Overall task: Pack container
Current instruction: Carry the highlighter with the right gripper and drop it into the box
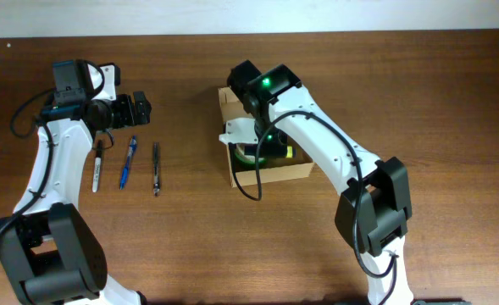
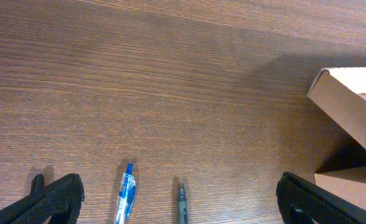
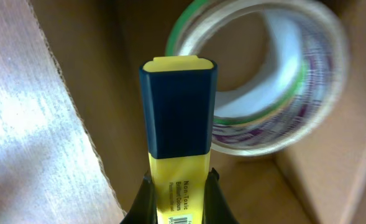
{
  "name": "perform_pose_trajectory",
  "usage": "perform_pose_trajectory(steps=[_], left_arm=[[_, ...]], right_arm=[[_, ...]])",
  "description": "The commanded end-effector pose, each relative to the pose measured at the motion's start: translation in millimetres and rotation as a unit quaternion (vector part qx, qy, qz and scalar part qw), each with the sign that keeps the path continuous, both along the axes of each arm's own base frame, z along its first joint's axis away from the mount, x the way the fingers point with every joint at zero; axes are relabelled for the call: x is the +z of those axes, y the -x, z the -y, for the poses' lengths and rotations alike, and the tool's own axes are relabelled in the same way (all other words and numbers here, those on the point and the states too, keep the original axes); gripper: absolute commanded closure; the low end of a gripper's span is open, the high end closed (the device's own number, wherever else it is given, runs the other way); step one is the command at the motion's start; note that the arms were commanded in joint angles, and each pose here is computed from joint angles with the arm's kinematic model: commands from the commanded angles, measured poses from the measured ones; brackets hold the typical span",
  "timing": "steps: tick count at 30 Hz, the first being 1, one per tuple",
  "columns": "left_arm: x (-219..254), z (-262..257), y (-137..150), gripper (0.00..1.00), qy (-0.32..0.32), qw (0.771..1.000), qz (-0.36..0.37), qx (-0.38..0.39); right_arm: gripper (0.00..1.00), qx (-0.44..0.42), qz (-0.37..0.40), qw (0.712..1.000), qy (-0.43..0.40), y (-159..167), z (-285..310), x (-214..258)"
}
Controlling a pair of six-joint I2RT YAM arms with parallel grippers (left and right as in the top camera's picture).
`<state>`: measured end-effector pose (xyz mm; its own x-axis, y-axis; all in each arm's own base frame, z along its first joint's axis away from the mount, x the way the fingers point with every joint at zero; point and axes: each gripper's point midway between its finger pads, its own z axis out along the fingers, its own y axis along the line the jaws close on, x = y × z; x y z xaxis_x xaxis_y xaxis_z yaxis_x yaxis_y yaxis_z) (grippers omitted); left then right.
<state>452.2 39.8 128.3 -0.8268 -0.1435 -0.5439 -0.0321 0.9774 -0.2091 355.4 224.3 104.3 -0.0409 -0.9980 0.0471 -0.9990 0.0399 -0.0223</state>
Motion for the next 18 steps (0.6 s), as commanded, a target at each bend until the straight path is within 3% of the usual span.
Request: perform_pose_trajectory(steps=[1, 10, 11, 13, 18], left_arm=[[2.5, 1.3, -3.5, 0.01, 0.0, 1.0, 0.006, -0.011], [2.4, 1.3, -3.4, 0.01, 0.0, 1.0, 0.006, -0.011], [2.4, 1.3, -3.4, 0.01, 0.0, 1.0, 0.006, -0.011], [2.4, 1.3, -3.4, 0.01, 0.0, 1.0, 0.006, -0.011], [2.4, 1.3, -3.4, 0.01, 0.0, 1.0, 0.006, -0.011]], right_arm=[[0.96, 0.001, -0.022, 1.0, -0.001, 6.8, 1.1, -13.6], [0.96, 0.001, -0.036, 0.999, -0.007, 12.8, -0.5, -28.4], [0.94, 0.0, -0.036, 0.999, -0.007, 12.5, -0.5, -28.4], [0.81, -0.005, -0.035, 0.999, -0.008, 11.9, -0.8, -28.3], [0.72, -0.012, -0.028, 1.0, -0.007, 12.4, -0.1, -21.7]])
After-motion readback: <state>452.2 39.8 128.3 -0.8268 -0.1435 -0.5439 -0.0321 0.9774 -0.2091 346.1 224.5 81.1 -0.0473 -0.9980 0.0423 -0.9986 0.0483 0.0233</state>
